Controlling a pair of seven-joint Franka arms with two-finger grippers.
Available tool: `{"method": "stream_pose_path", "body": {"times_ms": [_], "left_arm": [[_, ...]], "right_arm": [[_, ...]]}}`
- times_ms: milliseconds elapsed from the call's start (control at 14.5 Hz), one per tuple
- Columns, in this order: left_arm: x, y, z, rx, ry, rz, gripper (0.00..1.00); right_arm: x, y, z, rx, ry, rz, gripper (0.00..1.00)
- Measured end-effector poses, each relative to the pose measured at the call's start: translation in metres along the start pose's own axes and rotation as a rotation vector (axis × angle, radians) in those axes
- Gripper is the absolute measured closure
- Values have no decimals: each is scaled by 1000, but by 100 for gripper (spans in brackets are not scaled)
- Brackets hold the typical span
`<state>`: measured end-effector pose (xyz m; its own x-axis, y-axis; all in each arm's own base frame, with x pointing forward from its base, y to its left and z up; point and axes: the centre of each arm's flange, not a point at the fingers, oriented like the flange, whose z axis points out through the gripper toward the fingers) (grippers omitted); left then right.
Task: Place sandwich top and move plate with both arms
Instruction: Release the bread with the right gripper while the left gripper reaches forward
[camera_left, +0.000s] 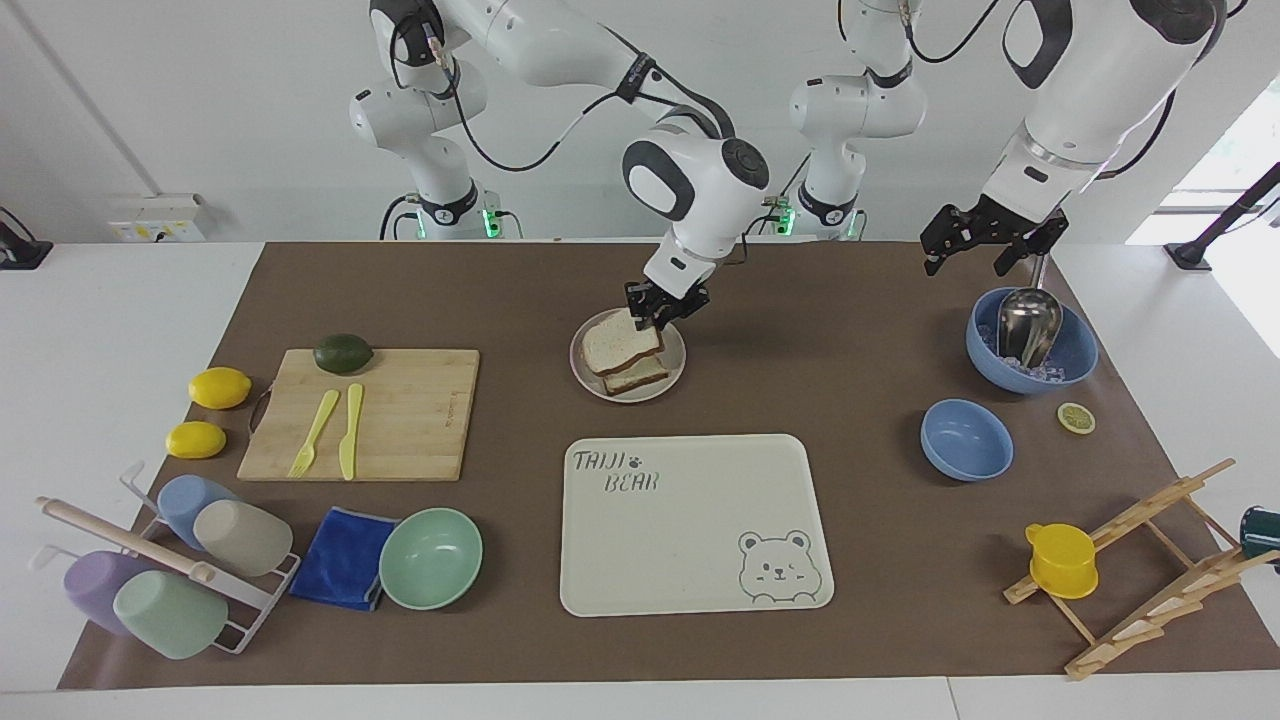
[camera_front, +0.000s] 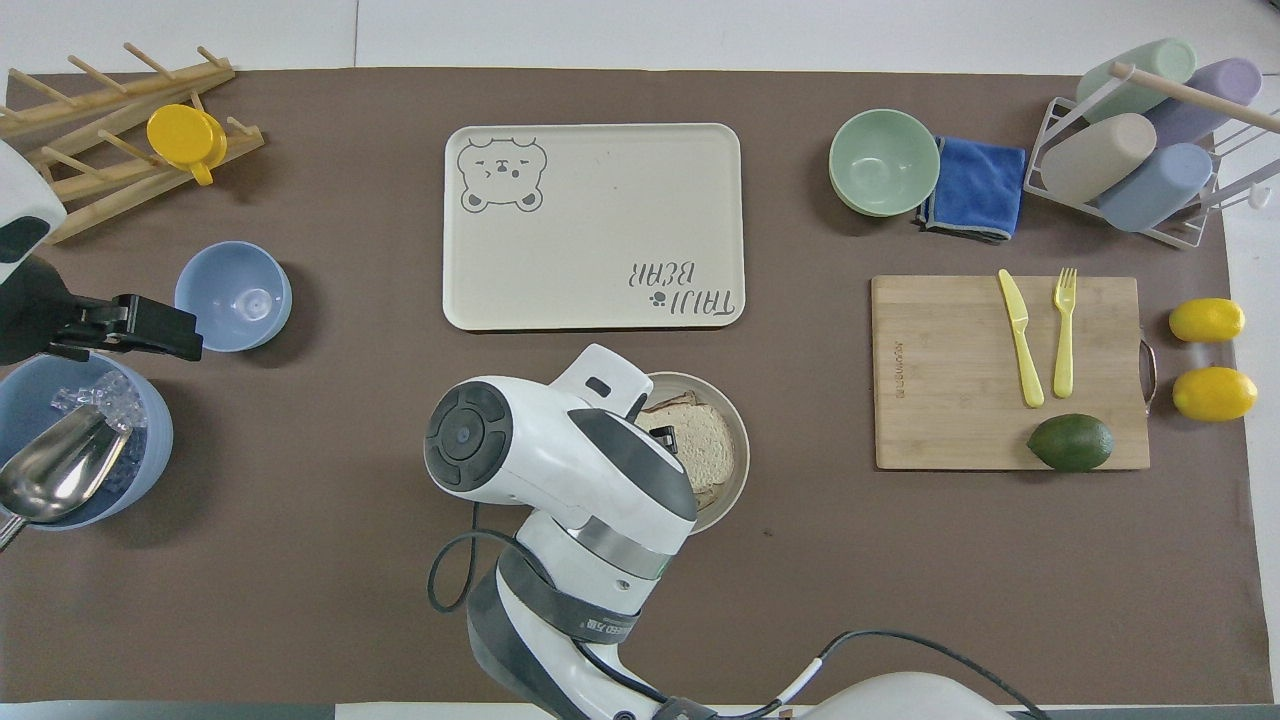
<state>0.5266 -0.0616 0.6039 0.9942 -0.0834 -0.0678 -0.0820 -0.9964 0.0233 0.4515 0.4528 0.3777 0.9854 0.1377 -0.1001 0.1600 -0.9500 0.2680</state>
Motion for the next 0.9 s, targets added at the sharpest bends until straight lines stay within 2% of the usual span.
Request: {"method": "stream_pose_path", "body": {"times_ms": [69, 138, 276, 414, 483, 552, 690, 759, 897], "left_arm": [[0, 0, 0, 0, 0, 0, 0], [0, 0, 0, 0, 0, 0, 0], [0, -1, 0, 0, 0, -1, 0], [0, -2, 0, 0, 0, -4, 0], [0, -3, 1, 0, -1, -7, 0], [0, -5, 2, -1, -3, -12, 0], [0, -5, 12, 0, -1, -39, 0], [0, 0, 22, -3, 10, -60, 0], [-8, 25, 49, -24, 17, -75, 0]], "right_arm": [[2, 2, 0, 9, -4, 6, 39], [4, 5, 0, 13, -7, 13, 34], [9, 14, -2, 30, -13, 35, 34], [20, 36, -15, 92, -28, 90, 31], [29, 57, -26, 129, -32, 126, 31], [41, 86, -36, 168, -33, 151, 25], [63, 162, -49, 217, -29, 167, 3], [70, 201, -55, 225, -24, 172, 0], [72, 263, -69, 230, -7, 184, 0]]}}
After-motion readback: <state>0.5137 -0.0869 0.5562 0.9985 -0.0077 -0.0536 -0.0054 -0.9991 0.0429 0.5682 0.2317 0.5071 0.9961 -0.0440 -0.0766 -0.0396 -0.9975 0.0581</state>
